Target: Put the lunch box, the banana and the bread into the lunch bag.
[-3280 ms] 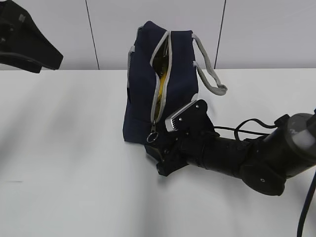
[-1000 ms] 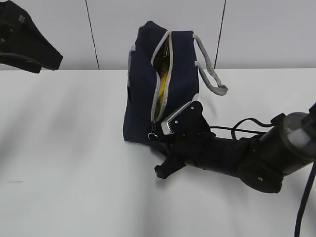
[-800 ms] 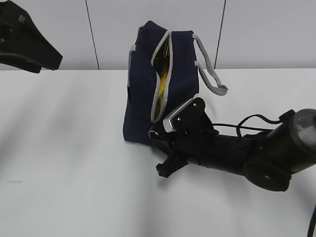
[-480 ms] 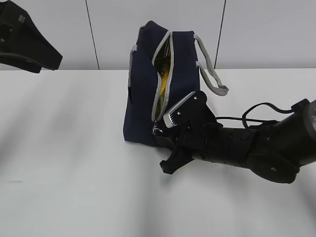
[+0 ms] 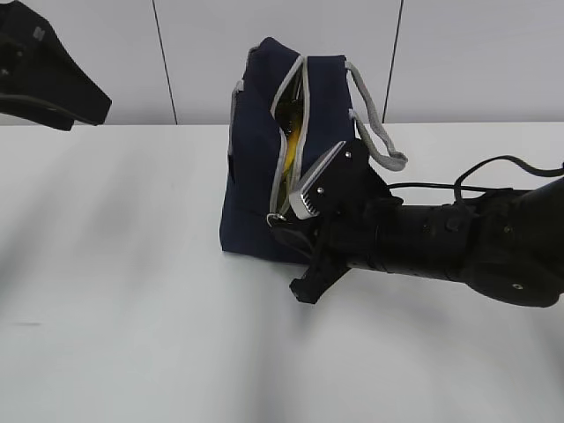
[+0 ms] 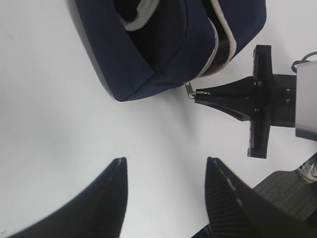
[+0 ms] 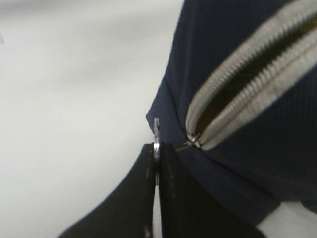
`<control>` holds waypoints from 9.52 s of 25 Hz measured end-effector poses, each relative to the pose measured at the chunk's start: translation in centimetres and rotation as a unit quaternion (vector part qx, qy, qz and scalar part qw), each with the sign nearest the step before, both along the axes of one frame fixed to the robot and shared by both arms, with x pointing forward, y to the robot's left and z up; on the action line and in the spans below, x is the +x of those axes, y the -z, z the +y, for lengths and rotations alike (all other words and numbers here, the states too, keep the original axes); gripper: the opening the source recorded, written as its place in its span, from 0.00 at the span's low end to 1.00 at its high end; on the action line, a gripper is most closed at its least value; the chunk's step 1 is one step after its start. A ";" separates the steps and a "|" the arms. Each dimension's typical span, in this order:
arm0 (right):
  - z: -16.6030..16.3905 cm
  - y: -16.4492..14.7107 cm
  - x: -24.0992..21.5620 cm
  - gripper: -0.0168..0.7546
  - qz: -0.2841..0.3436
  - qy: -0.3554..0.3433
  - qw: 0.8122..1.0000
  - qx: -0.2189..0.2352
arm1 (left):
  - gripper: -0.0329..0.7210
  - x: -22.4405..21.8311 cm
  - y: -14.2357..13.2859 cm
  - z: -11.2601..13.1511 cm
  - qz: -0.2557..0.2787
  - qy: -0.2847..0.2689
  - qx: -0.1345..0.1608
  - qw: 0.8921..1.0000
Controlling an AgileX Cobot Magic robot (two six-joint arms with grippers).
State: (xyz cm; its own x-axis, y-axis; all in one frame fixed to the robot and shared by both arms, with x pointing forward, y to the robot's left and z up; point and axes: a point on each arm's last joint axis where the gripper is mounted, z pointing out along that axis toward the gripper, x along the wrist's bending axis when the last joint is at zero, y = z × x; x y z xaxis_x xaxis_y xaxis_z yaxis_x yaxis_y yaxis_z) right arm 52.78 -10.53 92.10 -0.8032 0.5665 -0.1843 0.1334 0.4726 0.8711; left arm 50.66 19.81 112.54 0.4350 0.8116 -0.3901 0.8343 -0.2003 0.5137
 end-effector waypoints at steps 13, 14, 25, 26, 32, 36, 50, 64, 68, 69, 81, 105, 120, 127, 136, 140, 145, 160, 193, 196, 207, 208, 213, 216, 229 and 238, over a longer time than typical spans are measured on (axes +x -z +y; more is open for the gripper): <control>-0.2 -3.8 -0.8 0.03 -0.060 -0.032 0.998 -0.005 | 0.52 0.0 0.0 0.0 0.000 0.001 -0.003 1.000; -0.3 -4.0 -0.8 0.03 -0.059 -0.029 0.998 -0.005 | 0.52 0.0 0.0 0.0 0.000 0.001 -0.003 1.000; 1.3 -7.0 0.6 0.03 -0.026 -0.068 0.997 0.004 | 0.52 0.1 -0.1 0.0 -0.010 0.006 0.000 1.000; 1.4 -7.2 0.7 0.03 -0.024 -0.072 0.997 0.005 | 0.52 0.1 -0.1 0.0 -0.011 0.006 0.000 1.000; 0.9 -9.0 1.3 0.03 -0.013 -0.072 0.997 0.017 | 0.52 0.2 -0.1 0.0 -0.020 0.005 0.000 1.000; 0.1 -10.3 2.0 0.03 -0.003 -0.076 0.996 0.039 | 0.52 0.4 -0.3 -0.1 -0.038 0.013 -0.004 0.999; 0.7 -14.6 3.4 0.03 -0.016 -0.087 0.994 0.057 | 0.52 1.7 5.4 -1.5 -0.081 0.066 -0.057 0.993; 0.7 -14.6 3.2 0.03 0.008 -0.096 0.994 0.044 | 0.52 6.0 10.8 -3.6 -0.117 0.092 -0.143 0.978; 0.7 -14.6 3.2 0.03 0.009 -0.096 0.994 0.044 | 0.52 6.3 11.1 -3.9 -0.126 0.093 -0.157 0.975; 0.7 -14.6 3.2 0.03 0.009 -0.096 0.994 0.044 | 0.52 6.3 11.1 -3.9 -0.130 0.093 -0.158 0.974; 0.7 -14.6 3.3 0.03 0.012 -0.089 0.995 0.052 | 0.13 5.9 11.0 -5.3 -0.138 0.105 -0.155 0.973; -1.1 -16.4 8.7 0.03 0.040 0.002 0.991 0.126 | 0.08 5.0 11.4 -5.5 -0.100 0.140 -0.158 0.972; -0.7 -17.0 12.3 0.03 0.056 -0.030 0.985 0.163 | 0.08 4.9 11.5 -5.5 -0.090 0.140 -0.156 0.974; -0.6 -17.2 12.3 0.03 0.064 -0.040 0.984 0.164 | 0.08 4.9 11.6 -5.4 -0.085 0.136 -0.152 0.975; -0.6 -16.7 13.2 0.03 0.059 -0.018 0.985 0.161 | 0.07 4.6 12.0 -5.3 -0.062 0.142 -0.138 0.978; -0.5 -16.3 14.1 0.03 0.055 -0.009 0.985 0.163 | 0.07 4.4 12.2 -5.2 -0.048 0.146 -0.129 0.980; -0.2 -14.5 16.0 0.03 0.062 0.010 0.984 0.169 | 0.07 4.0 12.4 -5.1 -0.029 0.161 -0.119 0.979; -3.3 -9.9 22.3 0.03 0.118 0.040 0.960 0.249 | 0.07 3.2 12.9 -5.0 0.010 0.185 -0.098 0.978; -3.2 -7.0 25.0 0.03 0.159 0.006 0.950 0.270 | 0.55 8.0 -1.1 -1.5 -0.159 -0.004 -0.137 0.978; -3.2 -7.0 24.9 0.03 0.160 0.006 0.949 0.270 | 0.55 10.4 -0.2 -1.9 -0.143 -0.019 -0.146 0.979; -3.3 -6.8 24.9 0.03 0.160 0.005 0.952 0.261 | 0.55 17.5 6.0 -4.9 -0.033 -0.030 -0.176 0.983; -3.3 -6.8 24.9 0.03 0.160 0.005 0.952 0.260 | 0.55 17.7 6.4 -5.3 -0.024 -0.028 -0.178 0.983; -3.3 -6.8 24.9 0.03 0.160 0.005 0.953 0.257 | 0.55 18.4 8.6 -5.9 0.001 -0.032 -0.173 0.984; -3.3 -6.7 24.9 0.03 0.160 0.004 0.954 0.255 | 0.55 18.6 8.8 -5.9 -0.003 -0.039 -0.173 0.984; -3.3 -6.7 24.9 0.03 0.160 0.003 0.954 0.253 | 0.52 18.3 8.6 -7.2 -0.001 -0.032 -0.184 0.982; -3.4 -6.6 24.9 0.03 0.159 0.004 0.955 0.248 | 0.40 19.0 10.2 -7.3 0.016 -0.049 -0.188 0.981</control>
